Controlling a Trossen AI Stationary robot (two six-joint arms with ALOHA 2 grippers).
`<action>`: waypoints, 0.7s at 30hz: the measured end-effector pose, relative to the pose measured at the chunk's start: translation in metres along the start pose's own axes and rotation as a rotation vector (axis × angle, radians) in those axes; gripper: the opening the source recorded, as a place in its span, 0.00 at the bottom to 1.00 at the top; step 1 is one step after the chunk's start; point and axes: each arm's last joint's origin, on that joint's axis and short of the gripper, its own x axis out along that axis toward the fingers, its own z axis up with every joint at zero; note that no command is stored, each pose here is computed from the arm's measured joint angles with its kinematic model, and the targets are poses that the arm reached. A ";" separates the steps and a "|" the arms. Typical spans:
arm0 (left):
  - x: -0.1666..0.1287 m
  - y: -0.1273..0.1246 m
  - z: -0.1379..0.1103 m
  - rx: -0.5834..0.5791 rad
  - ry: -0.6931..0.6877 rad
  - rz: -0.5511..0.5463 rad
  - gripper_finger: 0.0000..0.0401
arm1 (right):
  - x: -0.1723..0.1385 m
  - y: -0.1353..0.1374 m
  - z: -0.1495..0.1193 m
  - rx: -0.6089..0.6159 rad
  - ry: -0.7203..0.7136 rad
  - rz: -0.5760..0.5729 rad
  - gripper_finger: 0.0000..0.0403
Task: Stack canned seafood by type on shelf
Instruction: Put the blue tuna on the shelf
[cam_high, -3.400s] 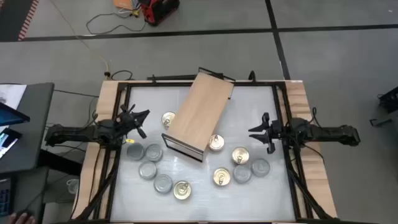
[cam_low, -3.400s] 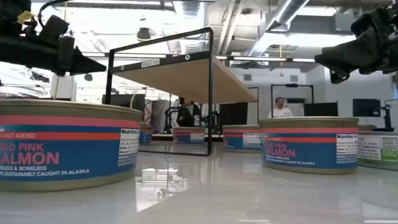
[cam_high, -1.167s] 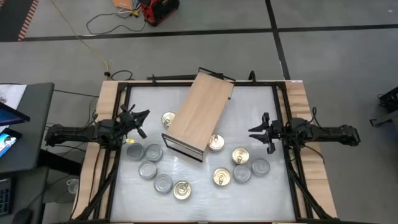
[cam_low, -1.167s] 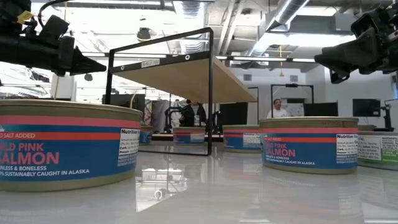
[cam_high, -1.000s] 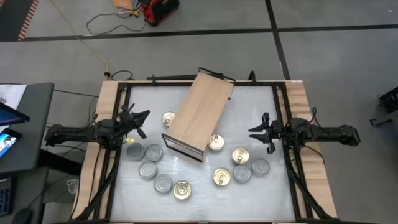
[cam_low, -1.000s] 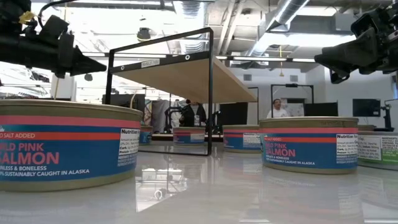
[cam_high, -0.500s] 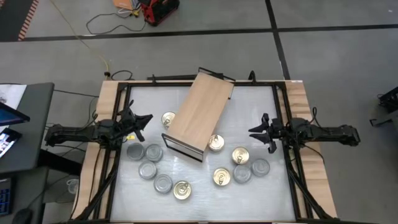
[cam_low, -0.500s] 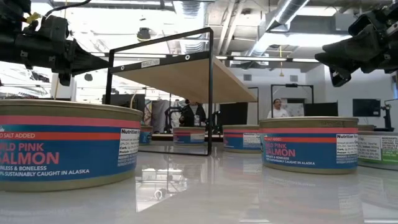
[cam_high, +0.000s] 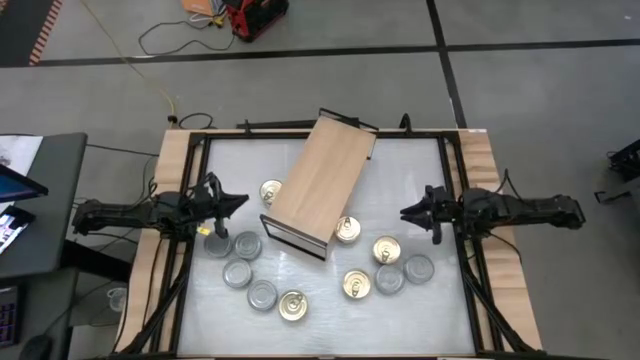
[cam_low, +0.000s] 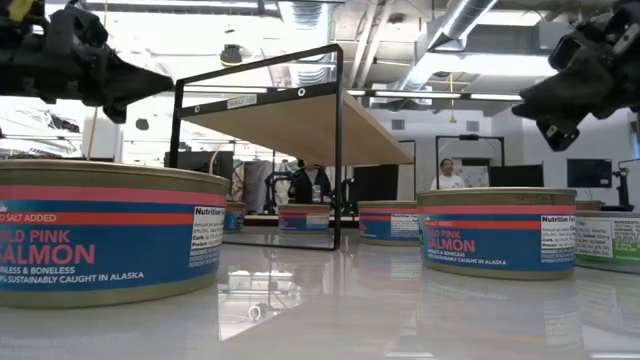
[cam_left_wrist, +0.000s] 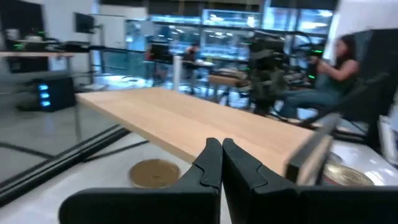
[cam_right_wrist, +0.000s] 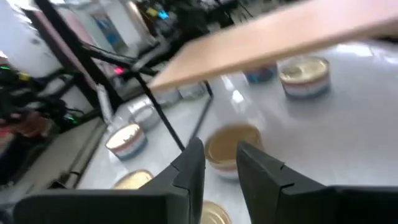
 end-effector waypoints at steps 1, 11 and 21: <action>0.000 0.000 -0.001 0.002 0.007 -0.009 0.00 | 0.001 0.000 0.000 0.012 0.033 -0.020 0.28; -0.002 -0.009 0.007 -0.027 0.035 -0.306 0.00 | 0.025 0.015 0.011 0.056 0.359 -0.137 0.26; -0.007 -0.018 0.028 -0.035 0.032 -0.444 0.11 | 0.069 0.041 0.015 -0.022 0.642 -0.205 0.30</action>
